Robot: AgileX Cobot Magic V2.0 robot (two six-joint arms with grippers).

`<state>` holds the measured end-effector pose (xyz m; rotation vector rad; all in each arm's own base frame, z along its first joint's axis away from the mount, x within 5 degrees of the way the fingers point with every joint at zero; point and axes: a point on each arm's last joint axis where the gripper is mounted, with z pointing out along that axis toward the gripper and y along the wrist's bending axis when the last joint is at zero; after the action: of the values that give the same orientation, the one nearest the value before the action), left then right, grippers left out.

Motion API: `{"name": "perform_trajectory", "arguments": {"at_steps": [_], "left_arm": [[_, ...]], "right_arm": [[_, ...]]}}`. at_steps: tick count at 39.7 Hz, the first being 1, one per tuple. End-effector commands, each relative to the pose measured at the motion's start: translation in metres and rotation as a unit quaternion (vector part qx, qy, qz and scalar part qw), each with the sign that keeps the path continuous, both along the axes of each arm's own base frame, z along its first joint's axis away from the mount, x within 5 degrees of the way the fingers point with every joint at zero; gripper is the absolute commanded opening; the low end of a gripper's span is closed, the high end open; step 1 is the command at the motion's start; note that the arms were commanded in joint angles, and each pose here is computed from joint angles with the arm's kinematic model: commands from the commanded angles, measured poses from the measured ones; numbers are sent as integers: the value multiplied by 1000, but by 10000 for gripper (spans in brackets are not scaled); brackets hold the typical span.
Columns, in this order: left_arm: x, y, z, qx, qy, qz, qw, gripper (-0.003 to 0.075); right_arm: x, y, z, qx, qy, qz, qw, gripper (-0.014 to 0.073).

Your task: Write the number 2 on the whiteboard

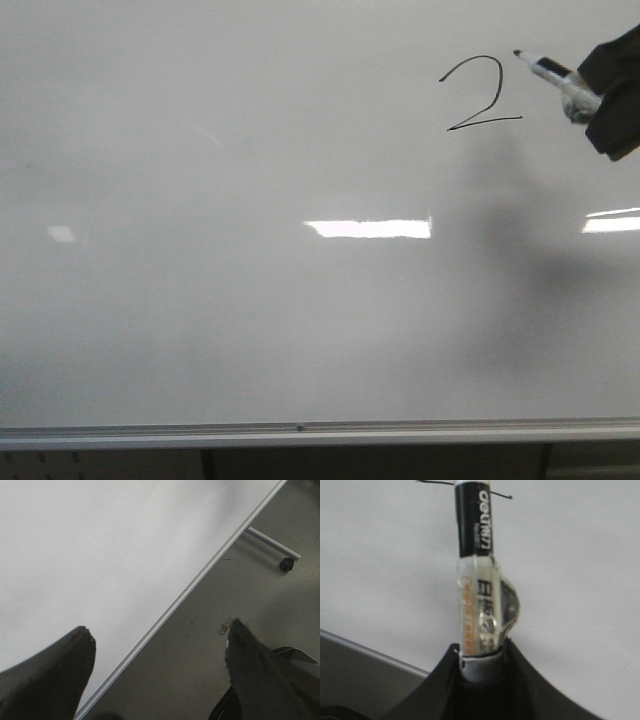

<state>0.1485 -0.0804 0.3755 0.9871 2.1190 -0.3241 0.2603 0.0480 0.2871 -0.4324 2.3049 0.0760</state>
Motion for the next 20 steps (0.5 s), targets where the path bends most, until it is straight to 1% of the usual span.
{"name": "perform_trajectory", "arguments": {"at_steps": [1, 4, 6, 9, 12, 15, 17, 20], "left_arm": [[1, -2, 13, -38, -33, 6, 999, 526], [2, -8, 11, -36, -29, -20, 999, 526], [2, -14, 10, -35, -30, -46, 998, 526], [2, -24, 8, -26, -33, -86, 995, 526], [-1, -38, 8, -18, -34, -133, 990, 526], [-4, -54, 10, -10, -42, -185, 982, 526], [-7, -65, 11, -6, -46, -217, 975, 526], [-9, -81, 12, -1, -50, -257, 965, 526]], "right_arm": [[-19, 10, 34, -17, -57, 54, 997, 58], [-38, 23, 41, -47, -59, 122, 990, 58], [-51, 32, 45, -66, -60, 173, 981, 58], [-69, 45, 49, -84, -55, 236, 967, 58], [-86, 55, 48, -102, -39, 299, 948, 58], [-103, 66, 46, -109, -14, 355, 929, 58], [-112, 71, 44, -105, 7, 379, 919, 58], [-122, 79, 42, -99, 23, 410, 906, 58]]}}
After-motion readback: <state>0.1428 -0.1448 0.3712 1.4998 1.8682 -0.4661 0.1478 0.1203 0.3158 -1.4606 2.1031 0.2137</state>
